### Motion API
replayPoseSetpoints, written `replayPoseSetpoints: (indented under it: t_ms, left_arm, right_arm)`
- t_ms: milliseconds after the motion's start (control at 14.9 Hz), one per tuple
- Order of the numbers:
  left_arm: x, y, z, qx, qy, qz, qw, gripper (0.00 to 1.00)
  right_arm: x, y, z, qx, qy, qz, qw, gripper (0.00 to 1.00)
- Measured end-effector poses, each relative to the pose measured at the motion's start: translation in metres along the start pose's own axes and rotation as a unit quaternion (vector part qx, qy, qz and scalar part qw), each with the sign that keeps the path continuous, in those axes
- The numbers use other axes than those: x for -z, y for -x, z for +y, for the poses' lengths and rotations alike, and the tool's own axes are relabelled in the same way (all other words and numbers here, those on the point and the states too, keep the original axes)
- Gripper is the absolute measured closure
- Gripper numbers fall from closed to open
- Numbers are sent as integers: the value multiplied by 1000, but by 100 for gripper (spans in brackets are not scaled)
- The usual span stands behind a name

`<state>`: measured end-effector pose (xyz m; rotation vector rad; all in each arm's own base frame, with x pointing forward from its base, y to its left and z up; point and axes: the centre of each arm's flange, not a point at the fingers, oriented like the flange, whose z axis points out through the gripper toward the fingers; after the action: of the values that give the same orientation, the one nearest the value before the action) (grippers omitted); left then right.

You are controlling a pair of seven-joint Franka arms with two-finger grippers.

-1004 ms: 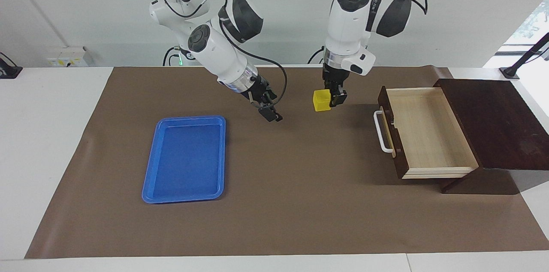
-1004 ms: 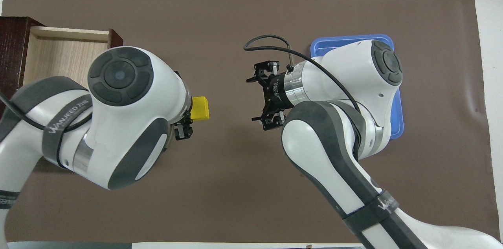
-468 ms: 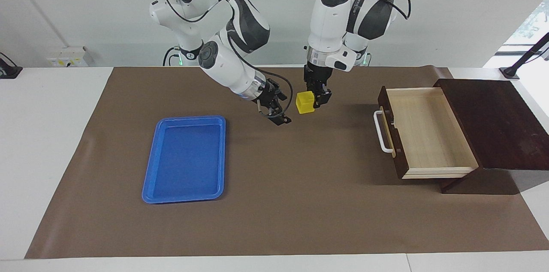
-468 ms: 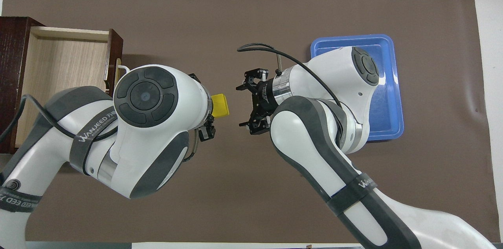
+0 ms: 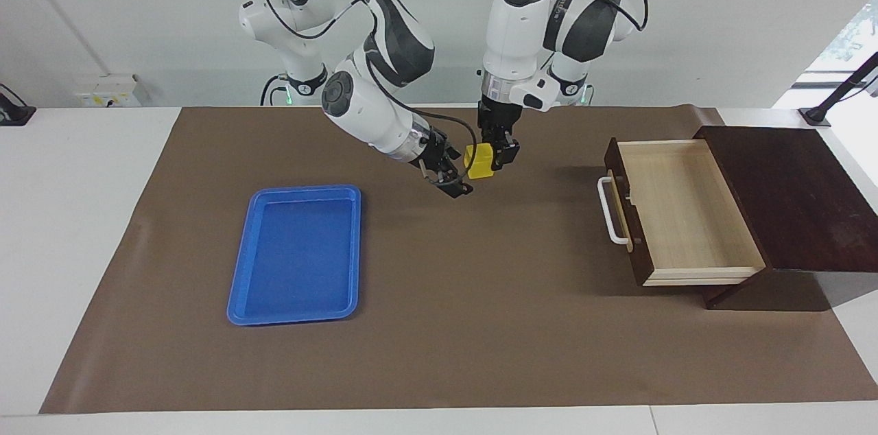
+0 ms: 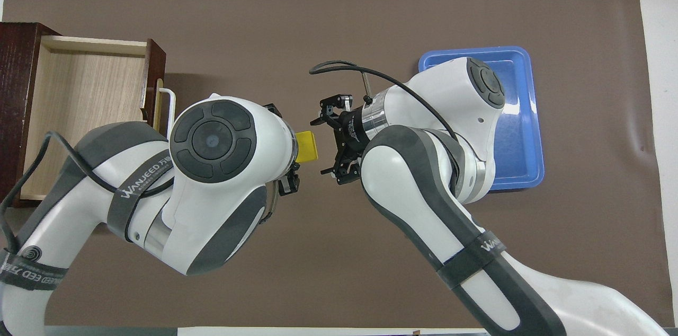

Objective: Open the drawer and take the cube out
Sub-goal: 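Grasp the yellow cube from the left gripper with the right gripper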

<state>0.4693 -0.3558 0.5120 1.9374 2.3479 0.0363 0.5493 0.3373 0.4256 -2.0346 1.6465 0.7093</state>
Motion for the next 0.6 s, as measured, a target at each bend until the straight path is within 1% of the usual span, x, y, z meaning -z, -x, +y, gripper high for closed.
replayPoseSetpoints:
  t_ms: [268,602]
  left_arm:
    - [-1,0,0,0,0,0,1000,45]
    - [-2,0,0,0,-1,1,1000,45]
  right_arm:
    - [-3,3,3,3,13,-2,1000,0]
    - [-5,8,5,7,16,-4,1000,0]
